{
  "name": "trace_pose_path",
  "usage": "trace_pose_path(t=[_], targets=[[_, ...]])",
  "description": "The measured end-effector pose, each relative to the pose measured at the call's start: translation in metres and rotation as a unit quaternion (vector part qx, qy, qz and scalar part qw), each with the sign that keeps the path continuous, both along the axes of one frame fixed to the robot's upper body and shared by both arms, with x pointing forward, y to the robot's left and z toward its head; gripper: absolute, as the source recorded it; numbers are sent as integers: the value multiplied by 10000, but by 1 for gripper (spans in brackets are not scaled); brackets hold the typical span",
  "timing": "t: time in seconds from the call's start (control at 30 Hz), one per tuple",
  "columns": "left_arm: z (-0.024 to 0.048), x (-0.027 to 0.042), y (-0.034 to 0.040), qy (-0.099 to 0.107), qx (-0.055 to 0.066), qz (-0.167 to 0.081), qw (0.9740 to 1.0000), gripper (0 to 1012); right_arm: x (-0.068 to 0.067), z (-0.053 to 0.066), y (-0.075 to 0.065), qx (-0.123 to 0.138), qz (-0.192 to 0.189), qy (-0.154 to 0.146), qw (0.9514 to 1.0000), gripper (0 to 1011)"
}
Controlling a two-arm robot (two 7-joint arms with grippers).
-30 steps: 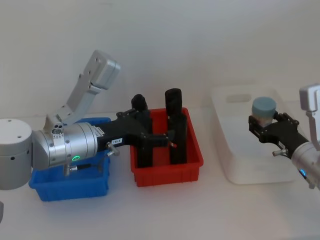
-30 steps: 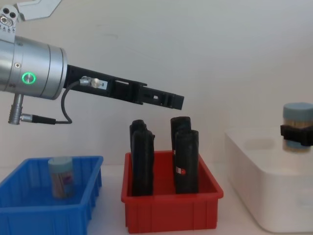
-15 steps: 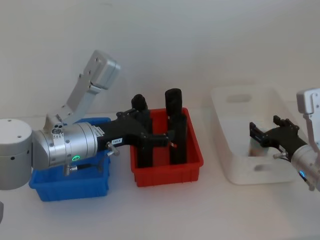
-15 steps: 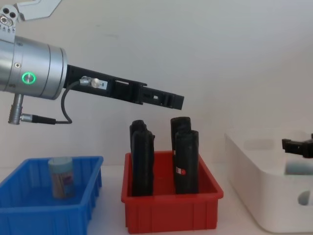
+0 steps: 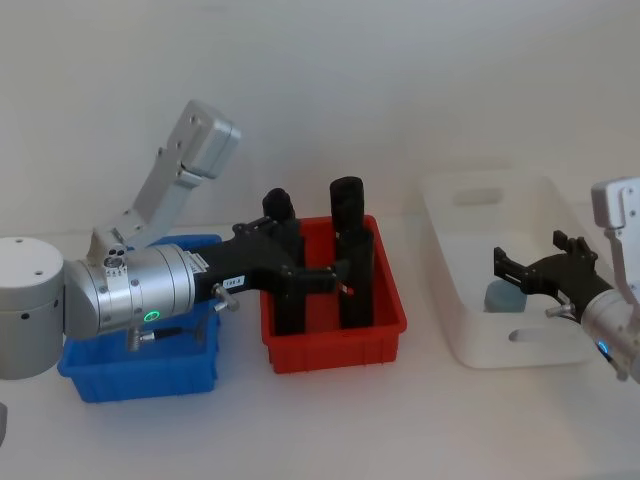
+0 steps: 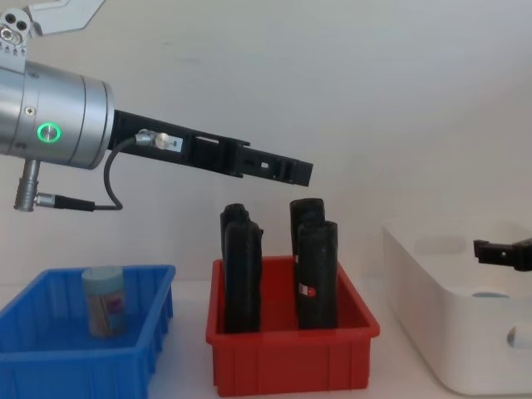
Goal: Pick the cotton swabs from the blue box and place them into the white box.
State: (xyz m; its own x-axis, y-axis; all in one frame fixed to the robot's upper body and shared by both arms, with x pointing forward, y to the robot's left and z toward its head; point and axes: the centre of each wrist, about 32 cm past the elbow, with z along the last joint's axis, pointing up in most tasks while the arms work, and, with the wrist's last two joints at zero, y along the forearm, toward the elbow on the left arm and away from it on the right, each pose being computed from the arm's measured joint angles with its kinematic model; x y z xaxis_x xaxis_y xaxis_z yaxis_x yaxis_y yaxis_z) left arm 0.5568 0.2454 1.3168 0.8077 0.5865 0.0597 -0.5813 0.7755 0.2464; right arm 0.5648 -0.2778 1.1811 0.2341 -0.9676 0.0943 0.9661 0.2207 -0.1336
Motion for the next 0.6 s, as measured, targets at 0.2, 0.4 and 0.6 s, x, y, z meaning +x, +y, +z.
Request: trace_pose_path(t=[0.2,0.4,0.6], targets=[[0,0,0,0,0,0,10000,1004,-18,29,4,-8,-18,-211,9998,1001],[0,0,0,0,0,0,10000,1004,-63,87,14,-32,-21,-472,9989,1001],[0,0,0,0,0,0,10000,1004,-113,147,26,-58,-24,-693,9976,1001]])
